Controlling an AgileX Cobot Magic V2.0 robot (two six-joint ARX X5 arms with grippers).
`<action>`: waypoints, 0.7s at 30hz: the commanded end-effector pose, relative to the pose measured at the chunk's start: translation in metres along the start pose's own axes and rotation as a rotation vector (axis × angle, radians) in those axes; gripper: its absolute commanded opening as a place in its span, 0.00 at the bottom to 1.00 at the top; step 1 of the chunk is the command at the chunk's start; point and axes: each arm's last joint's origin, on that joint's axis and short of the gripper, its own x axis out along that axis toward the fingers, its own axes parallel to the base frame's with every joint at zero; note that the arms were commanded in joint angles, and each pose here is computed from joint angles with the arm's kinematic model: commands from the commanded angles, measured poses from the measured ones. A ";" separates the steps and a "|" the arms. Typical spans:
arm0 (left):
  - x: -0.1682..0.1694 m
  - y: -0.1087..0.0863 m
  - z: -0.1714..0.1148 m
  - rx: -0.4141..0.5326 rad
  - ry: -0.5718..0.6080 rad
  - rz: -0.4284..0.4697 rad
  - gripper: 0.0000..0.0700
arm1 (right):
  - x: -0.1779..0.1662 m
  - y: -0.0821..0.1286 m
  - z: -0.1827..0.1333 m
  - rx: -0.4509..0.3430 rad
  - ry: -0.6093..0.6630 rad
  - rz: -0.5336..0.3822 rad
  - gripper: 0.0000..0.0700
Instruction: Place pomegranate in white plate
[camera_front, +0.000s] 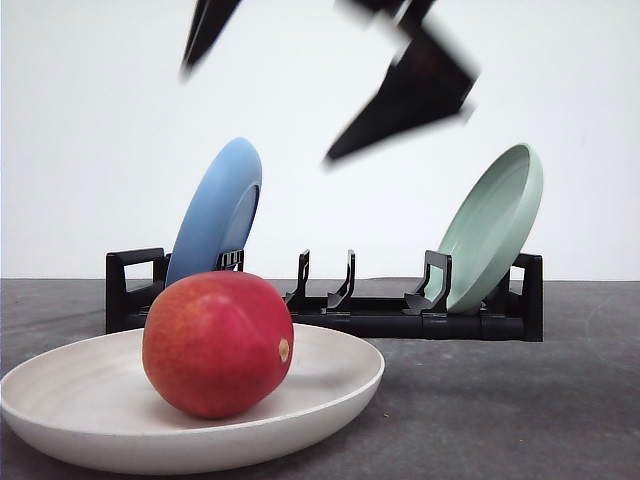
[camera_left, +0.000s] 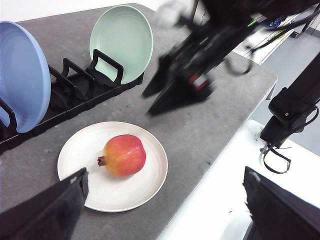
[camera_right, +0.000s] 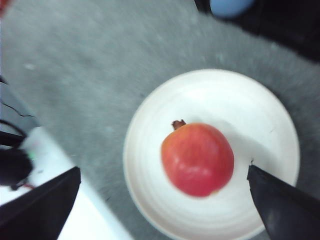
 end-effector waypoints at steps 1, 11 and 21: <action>-0.001 0.000 0.003 -0.040 -0.008 -0.012 0.85 | -0.027 0.008 0.001 -0.074 -0.058 0.028 1.00; 0.001 -0.003 0.011 -0.117 -0.077 -0.018 0.85 | -0.152 0.007 -0.046 -0.145 -0.277 0.020 1.00; 0.015 -0.011 0.026 -0.129 -0.124 0.002 0.85 | -0.205 -0.007 -0.095 -0.148 -0.335 0.006 1.00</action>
